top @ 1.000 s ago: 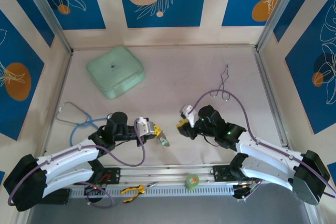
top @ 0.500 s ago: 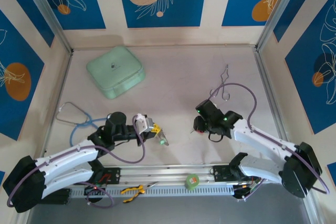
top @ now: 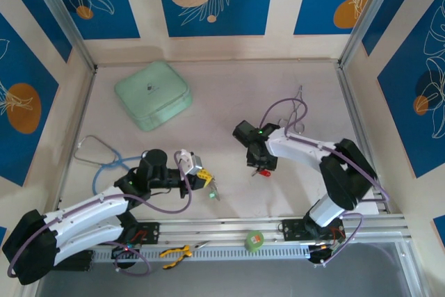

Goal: Put the keys on the keyring

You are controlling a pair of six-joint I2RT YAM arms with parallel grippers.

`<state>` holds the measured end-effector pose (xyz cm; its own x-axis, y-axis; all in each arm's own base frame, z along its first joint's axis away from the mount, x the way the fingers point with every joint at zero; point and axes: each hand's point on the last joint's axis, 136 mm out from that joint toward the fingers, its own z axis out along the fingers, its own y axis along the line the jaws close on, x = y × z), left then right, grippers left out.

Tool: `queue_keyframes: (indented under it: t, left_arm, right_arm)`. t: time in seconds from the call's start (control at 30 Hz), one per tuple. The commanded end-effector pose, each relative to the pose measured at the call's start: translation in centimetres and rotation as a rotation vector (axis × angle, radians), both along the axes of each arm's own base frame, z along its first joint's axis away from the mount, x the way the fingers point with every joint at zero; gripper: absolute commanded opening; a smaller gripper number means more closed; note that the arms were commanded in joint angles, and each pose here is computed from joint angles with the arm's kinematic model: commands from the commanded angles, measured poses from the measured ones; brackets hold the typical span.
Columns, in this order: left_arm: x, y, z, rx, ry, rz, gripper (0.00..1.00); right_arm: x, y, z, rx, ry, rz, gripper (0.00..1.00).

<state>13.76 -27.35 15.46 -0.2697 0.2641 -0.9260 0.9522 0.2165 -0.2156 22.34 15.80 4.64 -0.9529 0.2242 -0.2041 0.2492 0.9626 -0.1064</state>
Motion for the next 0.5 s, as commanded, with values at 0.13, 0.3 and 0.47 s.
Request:
queue_keyframes:
  t: [0.13, 0.3, 0.47]
  left_arm:
    - [-0.6, -0.2, 1.5, -0.039, 0.002, -0.03, 0.0]
    - [-0.6, -0.2, 1.4, -0.032, -0.002, -0.034, 0.0]
    - [-0.7, -0.3, 1.3, -0.03, -0.006, -0.04, 0.0]
  right_arm:
    - [0.3, 0.4, -0.2, -0.117, 0.011, -0.033, 0.43]
    - [0.2, -0.3, -0.7, -0.218, 0.029, -0.043, 0.36]
    - [0.1, -0.2, -1.2, -0.249, 0.042, -0.039, 0.32]
